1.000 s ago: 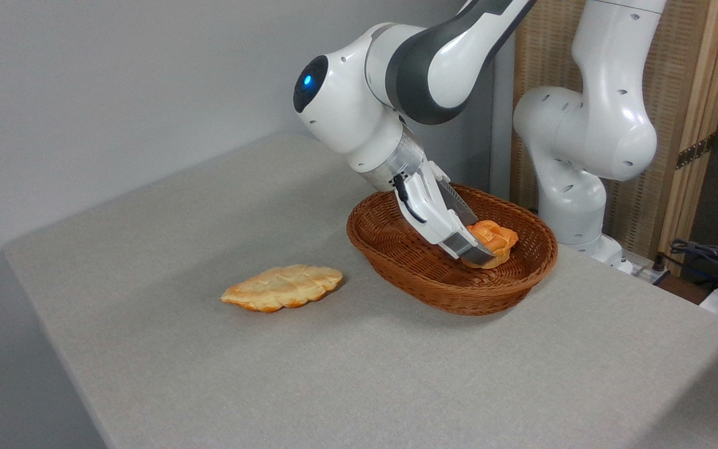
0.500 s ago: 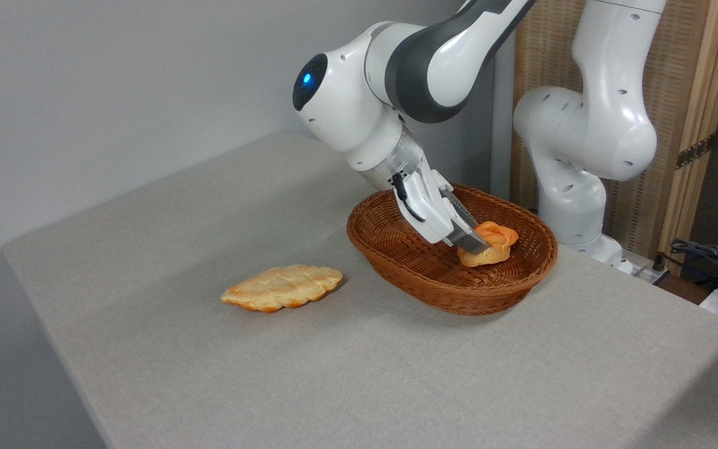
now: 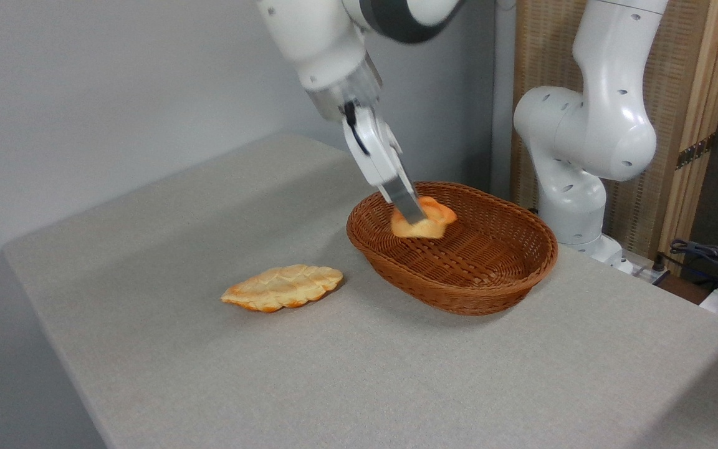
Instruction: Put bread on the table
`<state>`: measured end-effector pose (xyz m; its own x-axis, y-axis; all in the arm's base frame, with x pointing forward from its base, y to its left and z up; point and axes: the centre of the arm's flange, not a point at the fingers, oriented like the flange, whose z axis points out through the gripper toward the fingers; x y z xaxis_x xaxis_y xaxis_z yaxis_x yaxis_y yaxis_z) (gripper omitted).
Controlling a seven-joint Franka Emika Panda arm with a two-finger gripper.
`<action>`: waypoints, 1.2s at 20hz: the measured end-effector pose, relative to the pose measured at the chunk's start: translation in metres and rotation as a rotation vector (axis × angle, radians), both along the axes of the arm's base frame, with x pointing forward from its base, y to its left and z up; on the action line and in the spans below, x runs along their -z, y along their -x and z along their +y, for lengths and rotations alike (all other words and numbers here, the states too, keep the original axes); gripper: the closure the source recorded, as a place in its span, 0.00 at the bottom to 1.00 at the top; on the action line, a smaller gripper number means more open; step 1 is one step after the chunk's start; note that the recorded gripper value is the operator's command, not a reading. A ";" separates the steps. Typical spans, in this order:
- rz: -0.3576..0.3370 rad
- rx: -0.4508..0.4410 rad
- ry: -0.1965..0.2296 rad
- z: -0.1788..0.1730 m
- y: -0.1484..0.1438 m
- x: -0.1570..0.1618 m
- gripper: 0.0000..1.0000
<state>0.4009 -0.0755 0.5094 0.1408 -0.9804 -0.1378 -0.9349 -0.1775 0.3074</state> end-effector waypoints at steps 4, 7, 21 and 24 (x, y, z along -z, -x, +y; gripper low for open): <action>-0.132 -0.006 0.052 -0.007 -0.022 -0.020 0.55; -0.224 -0.013 0.074 -0.014 -0.055 0.001 0.54; -0.294 -0.096 0.114 -0.007 -0.111 0.059 0.00; -0.301 -0.102 0.115 -0.006 -0.114 0.056 0.00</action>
<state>0.5146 -0.0811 0.4539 0.2567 -0.9658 0.0356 -0.9659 -0.2551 0.0438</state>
